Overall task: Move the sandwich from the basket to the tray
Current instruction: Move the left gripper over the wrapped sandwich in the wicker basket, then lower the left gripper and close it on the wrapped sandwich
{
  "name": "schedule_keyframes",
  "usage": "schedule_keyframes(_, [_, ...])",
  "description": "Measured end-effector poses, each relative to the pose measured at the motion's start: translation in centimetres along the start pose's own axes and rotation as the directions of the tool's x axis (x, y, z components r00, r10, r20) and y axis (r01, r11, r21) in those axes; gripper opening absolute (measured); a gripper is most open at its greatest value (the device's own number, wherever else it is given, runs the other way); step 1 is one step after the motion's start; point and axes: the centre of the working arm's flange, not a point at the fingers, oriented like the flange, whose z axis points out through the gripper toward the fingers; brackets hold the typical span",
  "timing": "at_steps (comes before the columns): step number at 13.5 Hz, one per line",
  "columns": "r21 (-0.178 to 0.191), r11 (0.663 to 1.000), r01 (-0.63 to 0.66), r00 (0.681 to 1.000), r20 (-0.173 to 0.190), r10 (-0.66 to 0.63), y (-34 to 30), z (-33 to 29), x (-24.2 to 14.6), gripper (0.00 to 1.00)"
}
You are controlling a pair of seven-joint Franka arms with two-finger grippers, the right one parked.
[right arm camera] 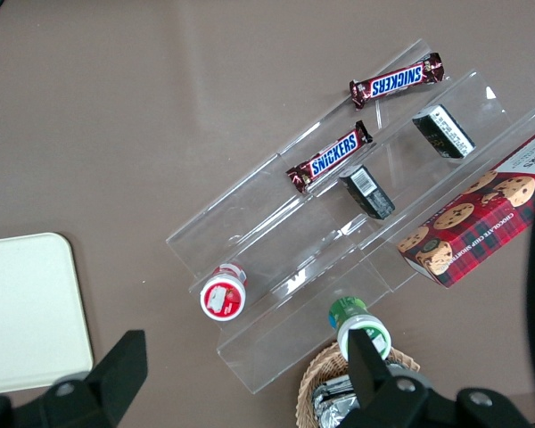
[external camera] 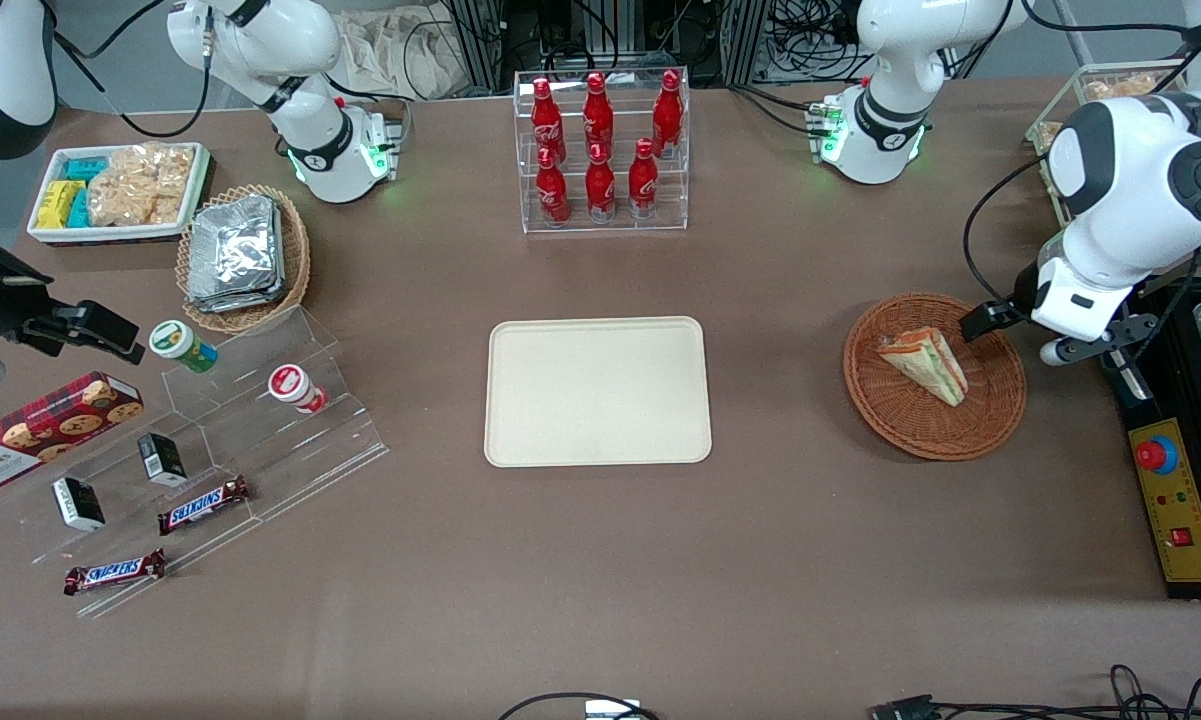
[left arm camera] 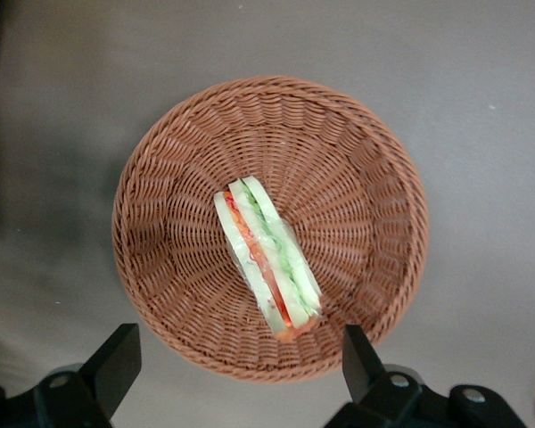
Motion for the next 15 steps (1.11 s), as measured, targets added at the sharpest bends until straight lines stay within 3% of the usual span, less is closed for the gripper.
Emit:
schedule_keyframes(3, [-0.012, 0.993, 0.115, 0.993, -0.024, -0.116, -0.1, 3.3, -1.2, 1.00])
schedule_keyframes(7, [-0.023, 0.977, 0.213, 0.976, -0.029, -0.214, 0.3, 6.6, -2.0, 1.00])
schedule_keyframes(15, [-0.044, 0.961, 0.274, 0.961, -0.033, -0.275, 2.9, 10.7, -3.0, 1.00])
